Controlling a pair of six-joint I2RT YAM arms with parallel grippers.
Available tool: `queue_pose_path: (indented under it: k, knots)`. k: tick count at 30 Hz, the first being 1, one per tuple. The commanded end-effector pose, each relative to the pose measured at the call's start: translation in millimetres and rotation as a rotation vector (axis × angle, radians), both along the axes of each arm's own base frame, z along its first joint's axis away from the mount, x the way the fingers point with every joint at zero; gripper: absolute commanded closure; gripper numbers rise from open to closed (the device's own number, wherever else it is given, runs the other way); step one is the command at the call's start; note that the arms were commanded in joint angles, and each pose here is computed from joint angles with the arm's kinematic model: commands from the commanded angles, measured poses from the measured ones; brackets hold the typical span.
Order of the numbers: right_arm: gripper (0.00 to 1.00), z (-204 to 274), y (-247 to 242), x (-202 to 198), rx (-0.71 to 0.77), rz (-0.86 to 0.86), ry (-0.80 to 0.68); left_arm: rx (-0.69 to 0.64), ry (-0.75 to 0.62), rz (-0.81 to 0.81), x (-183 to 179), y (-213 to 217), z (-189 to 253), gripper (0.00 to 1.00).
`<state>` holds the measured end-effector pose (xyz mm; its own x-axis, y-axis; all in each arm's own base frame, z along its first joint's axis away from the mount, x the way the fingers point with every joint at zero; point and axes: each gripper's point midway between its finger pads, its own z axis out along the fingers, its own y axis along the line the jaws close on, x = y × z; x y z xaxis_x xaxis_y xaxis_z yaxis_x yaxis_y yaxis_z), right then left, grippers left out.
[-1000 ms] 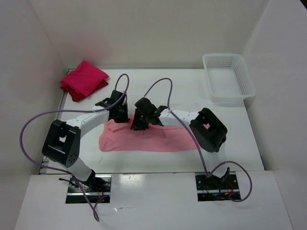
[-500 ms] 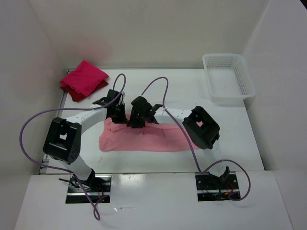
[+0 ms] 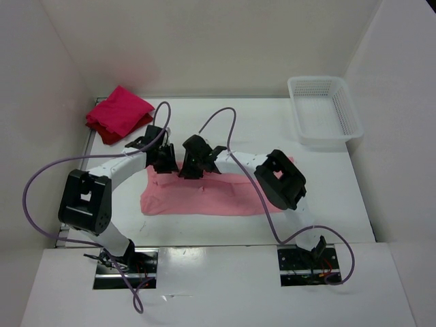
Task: Fold and stack the t-shirts
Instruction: Fold the other side of the tshirt into a rectangle
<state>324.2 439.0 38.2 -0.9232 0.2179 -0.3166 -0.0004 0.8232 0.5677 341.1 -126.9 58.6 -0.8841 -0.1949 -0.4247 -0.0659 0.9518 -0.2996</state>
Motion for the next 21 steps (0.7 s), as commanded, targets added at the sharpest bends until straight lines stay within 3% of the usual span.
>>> queue_pose_path:
  k: [1,5,7,10,15,16,17,21]
  knots:
    - [0.67,6.9,7.2,17.0,0.010,-0.031,-0.035,-0.012,-0.077,0.046,2.9,9.6,28.1,0.59]
    - [0.74,-0.4,4.0,13.8,0.003,-0.038,-0.021,-0.069,-0.071,0.200,-13.0,39.7,37.4,0.57]
    - [0.74,9.3,0.0,13.2,0.011,-0.046,-0.040,-0.130,-0.042,0.242,-25.4,43.9,34.2,0.60]
    - [0.82,20.2,-5.3,14.5,0.007,-0.055,-0.070,-0.205,-0.010,0.309,-43.4,47.0,25.6,0.67]
    - [0.82,25.1,-4.2,13.3,0.016,-0.041,-0.075,-0.235,0.030,0.356,-55.4,46.8,9.0,0.68]
    - [0.82,25.1,-4.2,13.3,0.016,-0.041,-0.075,-0.241,0.028,0.365,-55.0,46.4,7.5,0.58]
    - [0.81,25.1,-4.2,13.3,0.016,-0.041,-0.075,-0.250,0.028,0.358,-53.9,44.6,4.5,0.54]
    - [0.81,21.7,-5.1,10.0,0.014,-0.034,-0.063,-0.251,0.046,0.368,-50.4,44.1,-3.9,0.51]
